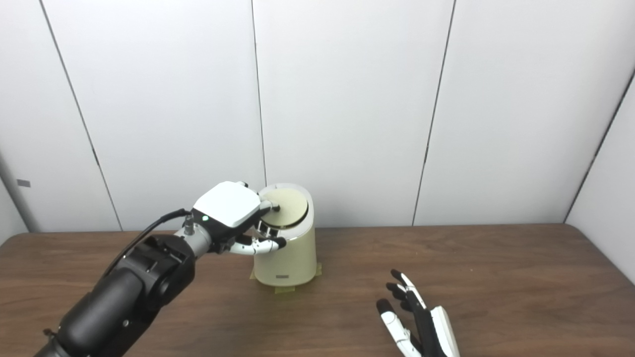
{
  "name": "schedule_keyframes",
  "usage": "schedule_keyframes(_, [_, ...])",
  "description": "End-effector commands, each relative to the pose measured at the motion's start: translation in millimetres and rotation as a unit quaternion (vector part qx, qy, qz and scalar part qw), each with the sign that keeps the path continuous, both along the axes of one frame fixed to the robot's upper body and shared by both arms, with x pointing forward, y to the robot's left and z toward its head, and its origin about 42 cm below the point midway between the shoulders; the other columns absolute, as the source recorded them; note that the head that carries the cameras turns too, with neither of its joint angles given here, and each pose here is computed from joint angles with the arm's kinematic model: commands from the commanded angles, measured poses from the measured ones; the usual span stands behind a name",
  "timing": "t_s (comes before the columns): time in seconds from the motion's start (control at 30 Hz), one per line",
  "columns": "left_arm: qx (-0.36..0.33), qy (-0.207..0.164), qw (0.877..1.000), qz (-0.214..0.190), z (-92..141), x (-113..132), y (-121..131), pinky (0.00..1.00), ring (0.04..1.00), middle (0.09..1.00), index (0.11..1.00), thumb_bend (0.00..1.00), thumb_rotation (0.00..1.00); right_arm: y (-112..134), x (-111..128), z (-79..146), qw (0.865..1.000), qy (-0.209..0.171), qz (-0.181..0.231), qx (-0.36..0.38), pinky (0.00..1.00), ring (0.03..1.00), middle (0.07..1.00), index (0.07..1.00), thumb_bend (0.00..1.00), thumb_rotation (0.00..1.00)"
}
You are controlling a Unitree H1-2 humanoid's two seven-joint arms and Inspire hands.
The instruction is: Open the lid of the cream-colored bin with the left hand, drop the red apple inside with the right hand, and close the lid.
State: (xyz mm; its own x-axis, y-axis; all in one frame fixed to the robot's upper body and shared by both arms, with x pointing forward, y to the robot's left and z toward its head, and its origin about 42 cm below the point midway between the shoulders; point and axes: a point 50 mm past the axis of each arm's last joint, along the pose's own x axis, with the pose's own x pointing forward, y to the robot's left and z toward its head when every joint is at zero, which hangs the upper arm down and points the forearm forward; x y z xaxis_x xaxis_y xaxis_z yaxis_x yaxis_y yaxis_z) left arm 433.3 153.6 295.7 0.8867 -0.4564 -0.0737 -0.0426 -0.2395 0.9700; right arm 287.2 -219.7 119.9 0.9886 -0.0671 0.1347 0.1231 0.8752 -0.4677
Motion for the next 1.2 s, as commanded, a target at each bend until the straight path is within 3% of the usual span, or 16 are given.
schedule_keyframes(0.0, [0.008, -0.033, 0.999, -0.008, 20, 0, -3, 0.97, 0.911, 0.876, 0.889, 0.55, 1.0, 7, 4, -2, 1.0, -0.014, 0.005, 0.001, 0.81, 0.833, 0.829, 0.896, 0.5, 1.0])
schedule_keyframes(0.37, [0.046, -0.05, 0.998, -0.005, 6, -10, -15, 0.91, 0.889, 0.864, 0.872, 0.57, 0.98, 8, 3, 1, 1.0, -0.013, 0.002, 0.002, 0.82, 0.838, 0.83, 0.897, 0.48, 1.0])
schedule_keyframes(0.73, [0.126, -0.097, 0.987, -0.028, -19, -10, -23, 0.85, 0.887, 0.87, 0.858, 0.61, 1.0, 11, 3, 3, 1.0, -0.008, 0.002, 0.001, 0.82, 0.833, 0.825, 0.902, 0.47, 1.0])
schedule_keyframes(1.17, [0.148, -0.045, 0.987, -0.035, -24, -13, -23, 0.86, 0.918, 0.905, 0.845, 0.63, 1.0, 13, 3, 6, 1.0, -0.009, 0.001, 0.003, 0.82, 0.824, 0.815, 0.905, 0.47, 1.0])
